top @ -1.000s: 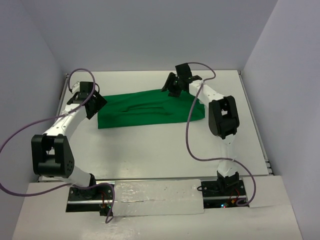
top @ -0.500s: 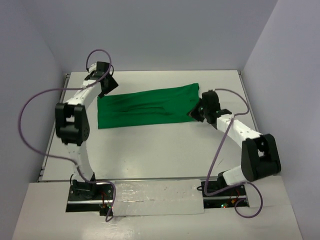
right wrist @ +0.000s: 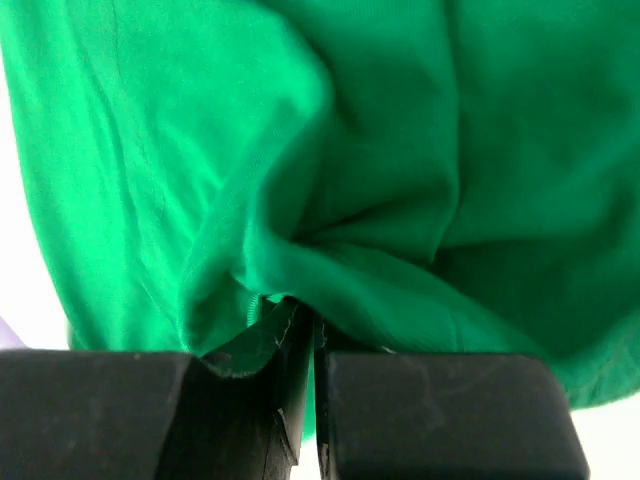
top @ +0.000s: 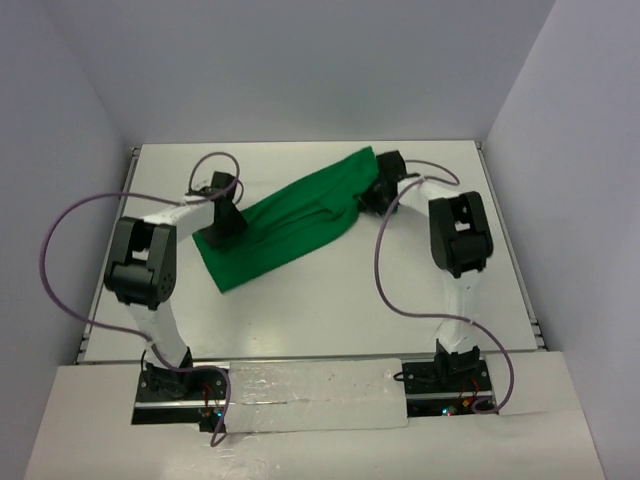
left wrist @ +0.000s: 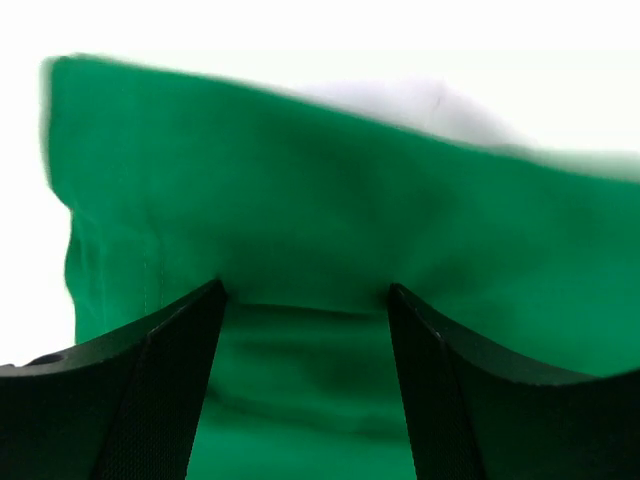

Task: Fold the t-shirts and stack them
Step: Rotate the tshirt 90 degrees

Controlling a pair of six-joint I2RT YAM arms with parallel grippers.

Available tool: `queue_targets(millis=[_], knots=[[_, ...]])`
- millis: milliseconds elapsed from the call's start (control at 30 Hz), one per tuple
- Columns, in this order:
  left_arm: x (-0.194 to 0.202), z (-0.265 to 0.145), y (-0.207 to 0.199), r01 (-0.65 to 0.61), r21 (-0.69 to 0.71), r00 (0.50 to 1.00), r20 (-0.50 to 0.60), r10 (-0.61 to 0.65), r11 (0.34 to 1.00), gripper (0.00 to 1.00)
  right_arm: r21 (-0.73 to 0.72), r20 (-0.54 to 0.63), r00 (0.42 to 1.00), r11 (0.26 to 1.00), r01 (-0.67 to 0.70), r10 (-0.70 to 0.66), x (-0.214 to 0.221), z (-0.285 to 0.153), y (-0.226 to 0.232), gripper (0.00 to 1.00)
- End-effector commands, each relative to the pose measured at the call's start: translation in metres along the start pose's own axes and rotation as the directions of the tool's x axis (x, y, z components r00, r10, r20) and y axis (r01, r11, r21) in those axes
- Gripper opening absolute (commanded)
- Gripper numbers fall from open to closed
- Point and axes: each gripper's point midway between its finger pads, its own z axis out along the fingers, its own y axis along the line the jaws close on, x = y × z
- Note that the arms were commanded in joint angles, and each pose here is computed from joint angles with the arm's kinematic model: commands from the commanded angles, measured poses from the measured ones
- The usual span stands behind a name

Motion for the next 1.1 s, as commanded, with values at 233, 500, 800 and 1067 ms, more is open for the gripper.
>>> queue_targets(millis=[233,500,800,1067], knots=[[0.124,-0.147,-0.053,0.103,0.263,0.958,-0.285,-0.025,0.959,0.78,-0.085,0.043,0.992,0.989,0.124,-0.121,-0.081,0.018,0.100,0.47],[0.008,-0.178,-0.053,0.017,0.259,0.997,0.072,-0.037,0.966,0.76,-0.141,0.068,0.987,0.978,0.153,-0.145,-0.028,-0.074,0.040,0.71],[-0.032,-0.134,0.003,0.065,0.195,0.991,0.099,-0.085,0.979,0.75,-0.217,-0.151,0.959,0.954,0.206,-0.241,0.169,-0.092,-0.012,0.71],[-0.026,-0.133,0.010,0.066,0.206,0.992,0.093,-0.087,0.976,0.75,-0.325,-0.297,0.910,0.927,0.187,-0.288,0.246,-0.069,-0.002,0.57]])
